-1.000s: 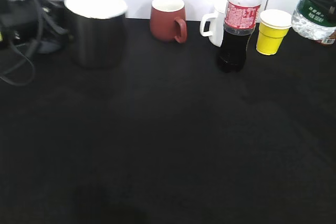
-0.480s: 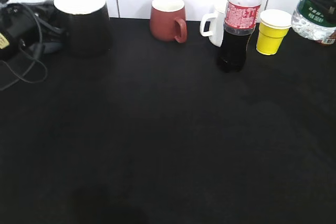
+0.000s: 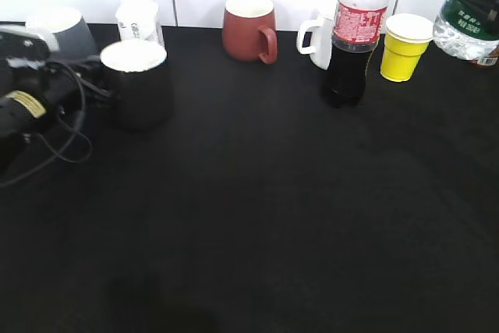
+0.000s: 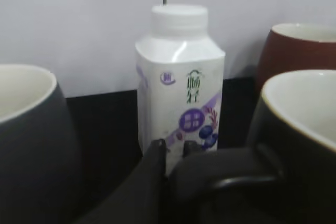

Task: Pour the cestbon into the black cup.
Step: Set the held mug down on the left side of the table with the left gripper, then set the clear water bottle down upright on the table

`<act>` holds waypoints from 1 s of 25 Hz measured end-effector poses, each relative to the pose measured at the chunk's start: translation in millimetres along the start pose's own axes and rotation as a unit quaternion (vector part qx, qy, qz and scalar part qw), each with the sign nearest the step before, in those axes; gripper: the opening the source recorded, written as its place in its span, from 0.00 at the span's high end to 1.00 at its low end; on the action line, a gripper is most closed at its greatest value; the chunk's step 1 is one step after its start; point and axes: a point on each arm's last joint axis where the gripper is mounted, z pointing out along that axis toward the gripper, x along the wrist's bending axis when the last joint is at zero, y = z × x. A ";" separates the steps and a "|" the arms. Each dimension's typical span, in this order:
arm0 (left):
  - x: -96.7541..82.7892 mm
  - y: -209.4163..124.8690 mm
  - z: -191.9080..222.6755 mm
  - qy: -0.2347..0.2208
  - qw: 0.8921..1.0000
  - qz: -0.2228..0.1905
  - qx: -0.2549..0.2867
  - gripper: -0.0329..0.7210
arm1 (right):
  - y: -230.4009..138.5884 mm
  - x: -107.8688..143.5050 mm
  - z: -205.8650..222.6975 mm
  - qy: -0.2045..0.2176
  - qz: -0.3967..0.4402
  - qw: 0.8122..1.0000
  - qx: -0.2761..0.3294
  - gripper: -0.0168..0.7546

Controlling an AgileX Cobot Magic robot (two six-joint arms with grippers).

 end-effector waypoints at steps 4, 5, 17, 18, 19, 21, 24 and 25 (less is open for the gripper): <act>-2.7 -5.4 9.5 -0.008 1.000 -0.002 -0.010 0.87 | 0.0 0.0 0.0 0.000 0.000 1.000 0.000 0.35; -2.8 -5.6 9.5 -0.009 1.000 -0.002 -0.011 0.87 | 0.0 0.0 0.0 0.000 0.000 1.000 0.000 0.35; -34.5 9.2 -96.8 -0.006 0.999 -0.032 0.026 0.53 | -17.8 -11.5 7.5 -0.032 0.018 0.998 0.042 0.35; -41.4 15.9 -103.9 -0.030 0.999 -0.021 0.020 0.53 | -26.3 -14.4 10.9 -0.034 0.016 0.998 0.056 0.35; -44.5 19.7 -107.1 -0.040 0.999 -0.015 0.015 0.53 | -38.9 -17.5 14.8 -0.033 0.011 0.997 0.075 0.35; -50.4 38.3 -113.5 -0.057 0.998 0.002 -0.017 0.53 | -63.2 -26.4 23.2 -0.046 0.017 0.993 0.103 0.35; -53.4 54.3 -118.3 -0.064 0.997 0.012 -0.047 0.53 | -97.3 -39.1 34.9 -0.065 0.016 0.989 0.132 0.35; -55.6 57.2 -119.6 -0.074 0.996 0.012 -0.051 0.53 | -107.0 -41.4 38.3 -0.064 0.016 0.989 0.134 0.35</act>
